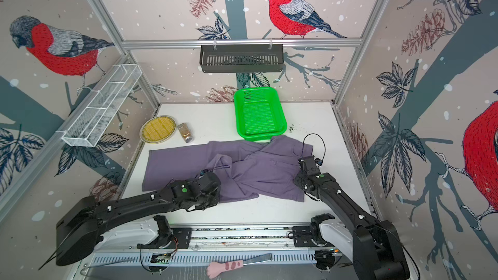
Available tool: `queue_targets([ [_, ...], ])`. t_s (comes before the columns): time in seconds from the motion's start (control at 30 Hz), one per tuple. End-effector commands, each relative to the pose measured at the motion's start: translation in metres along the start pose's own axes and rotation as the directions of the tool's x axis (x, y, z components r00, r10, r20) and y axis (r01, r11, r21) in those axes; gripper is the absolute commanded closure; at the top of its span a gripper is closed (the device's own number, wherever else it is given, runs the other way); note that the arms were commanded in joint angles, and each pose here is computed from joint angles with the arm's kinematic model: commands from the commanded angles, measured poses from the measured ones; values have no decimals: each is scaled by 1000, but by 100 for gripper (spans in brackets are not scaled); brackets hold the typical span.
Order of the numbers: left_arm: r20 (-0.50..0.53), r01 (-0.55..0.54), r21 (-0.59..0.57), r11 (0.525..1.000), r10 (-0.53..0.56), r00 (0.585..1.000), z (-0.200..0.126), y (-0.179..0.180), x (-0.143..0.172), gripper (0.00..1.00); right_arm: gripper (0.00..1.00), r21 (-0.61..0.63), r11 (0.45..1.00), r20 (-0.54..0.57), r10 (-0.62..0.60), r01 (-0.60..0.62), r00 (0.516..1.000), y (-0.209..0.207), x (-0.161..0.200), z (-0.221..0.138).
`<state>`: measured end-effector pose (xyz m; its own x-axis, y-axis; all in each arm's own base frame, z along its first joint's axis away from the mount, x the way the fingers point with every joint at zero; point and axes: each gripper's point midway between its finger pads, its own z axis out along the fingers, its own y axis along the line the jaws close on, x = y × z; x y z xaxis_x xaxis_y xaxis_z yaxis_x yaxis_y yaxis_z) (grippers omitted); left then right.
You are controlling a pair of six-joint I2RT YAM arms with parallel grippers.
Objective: Fold and stack the trousers
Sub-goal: Flatten out the trousers at the center of the table.
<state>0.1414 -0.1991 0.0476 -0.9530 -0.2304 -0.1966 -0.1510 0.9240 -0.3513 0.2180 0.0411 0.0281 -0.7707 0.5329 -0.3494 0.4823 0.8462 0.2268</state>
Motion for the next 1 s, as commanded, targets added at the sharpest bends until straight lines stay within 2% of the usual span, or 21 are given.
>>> queue_targets([
  [0.0, 53, -8, -96, 995, 13, 998, -17, 19, -9, 100, 85, -8, 1000, -1, -13, 13, 1000, 2, -1, 3],
  [0.13, 164, -9, -183, 983, 39, 986, -47, 35, -30, 100, 89, 11, 1000, 18, -17, 17, 1000, 1, -7, 1],
  [0.27, 306, 49, -251, 967, 31, 952, -89, 53, -63, 100, 93, 15, 1000, 63, 16, -17, 998, 0, -24, -5],
  [0.43, 515, 191, -246, 950, -39, 856, -145, 79, -111, 100, 94, 27, 996, 124, 86, -90, 989, -8, -51, -6],
  [0.57, 588, 255, -217, 942, -83, 805, -171, 97, -133, 100, 93, -4, 995, 101, 97, -97, 990, -5, -57, -8],
  [0.63, 615, 271, -237, 933, -72, 785, -183, 102, -140, 100, 85, -15, 998, 71, 54, -53, 996, 3, -51, -9],
  [0.77, 630, 273, -299, 914, -25, 776, -194, 106, -149, 100, 55, -2, 1000, 2, -26, 26, 1000, 6, -23, -18],
  [0.9, 658, 289, -333, 898, 2, 753, -205, 110, -156, 100, 41, -9, 998, -73, -69, 69, 995, 7, 11, -24],
  [0.97, 674, 306, -343, 888, 6, 738, -211, 114, -159, 100, 39, -20, 997, -98, -77, 75, 992, 13, 22, -26],
])
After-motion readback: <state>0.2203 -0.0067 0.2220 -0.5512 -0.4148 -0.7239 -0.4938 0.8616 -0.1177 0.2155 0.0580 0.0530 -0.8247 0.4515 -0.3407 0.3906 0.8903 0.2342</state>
